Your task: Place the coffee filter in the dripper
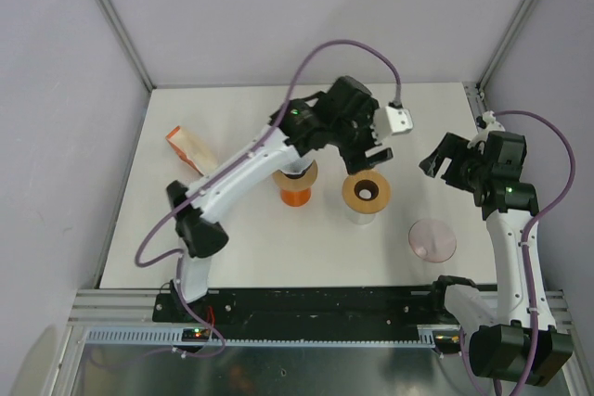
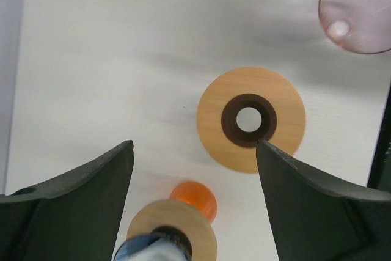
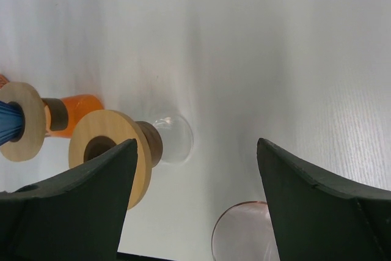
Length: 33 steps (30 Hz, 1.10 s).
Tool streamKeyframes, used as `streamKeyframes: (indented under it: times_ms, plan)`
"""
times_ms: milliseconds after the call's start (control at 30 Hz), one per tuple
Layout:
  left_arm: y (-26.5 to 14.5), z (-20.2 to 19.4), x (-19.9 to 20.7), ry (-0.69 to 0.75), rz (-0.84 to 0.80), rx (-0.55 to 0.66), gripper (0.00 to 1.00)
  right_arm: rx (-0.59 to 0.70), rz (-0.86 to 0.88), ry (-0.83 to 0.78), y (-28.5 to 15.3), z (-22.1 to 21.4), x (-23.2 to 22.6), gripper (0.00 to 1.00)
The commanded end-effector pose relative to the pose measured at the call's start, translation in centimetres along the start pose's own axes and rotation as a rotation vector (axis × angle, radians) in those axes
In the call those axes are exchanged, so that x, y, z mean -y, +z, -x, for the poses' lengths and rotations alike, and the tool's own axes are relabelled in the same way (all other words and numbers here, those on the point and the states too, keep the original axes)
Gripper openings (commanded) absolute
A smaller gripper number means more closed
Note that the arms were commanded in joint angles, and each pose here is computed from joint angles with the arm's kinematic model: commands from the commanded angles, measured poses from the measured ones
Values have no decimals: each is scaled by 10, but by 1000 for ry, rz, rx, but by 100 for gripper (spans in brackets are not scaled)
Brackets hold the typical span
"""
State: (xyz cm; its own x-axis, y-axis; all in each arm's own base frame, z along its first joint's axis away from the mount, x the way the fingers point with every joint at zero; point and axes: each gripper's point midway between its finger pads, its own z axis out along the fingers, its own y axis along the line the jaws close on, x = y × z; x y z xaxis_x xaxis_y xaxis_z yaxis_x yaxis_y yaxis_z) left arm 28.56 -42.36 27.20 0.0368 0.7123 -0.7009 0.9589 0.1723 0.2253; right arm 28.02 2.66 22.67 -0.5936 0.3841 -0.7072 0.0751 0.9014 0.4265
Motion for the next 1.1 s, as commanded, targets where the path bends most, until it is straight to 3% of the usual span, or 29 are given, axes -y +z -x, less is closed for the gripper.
streamKeyframes:
  times_ms: [0,167,367,467,533,633,900,1000,1067]
  plan:
    - [-70,24,-10,-125,31,145,85,29,-59,-27,-6,8,8,83]
    - [-103,4,-22,-210,45,167,85,-13,-14,-242,-3,-2,-1,83]
    - [-135,-33,-33,-235,91,170,85,0,37,-822,-14,-1,-11,88]
    - [-149,-53,-35,-231,117,174,85,-92,200,-1132,-28,-23,-17,88]
    - [-156,-64,-36,-227,132,182,85,-203,341,-1259,-39,-50,-22,88]
    - [-163,-77,-33,-222,144,196,86,-363,437,-1287,-50,-79,-19,87]
    - [-174,-82,-28,-180,144,239,86,-875,299,-1249,-63,-117,44,79]
    - [-176,-81,-24,-172,132,256,86,-856,223,-1310,-50,-102,58,79]
    - [-177,-81,-22,-170,125,261,86,-763,191,-1353,-34,-86,58,79]
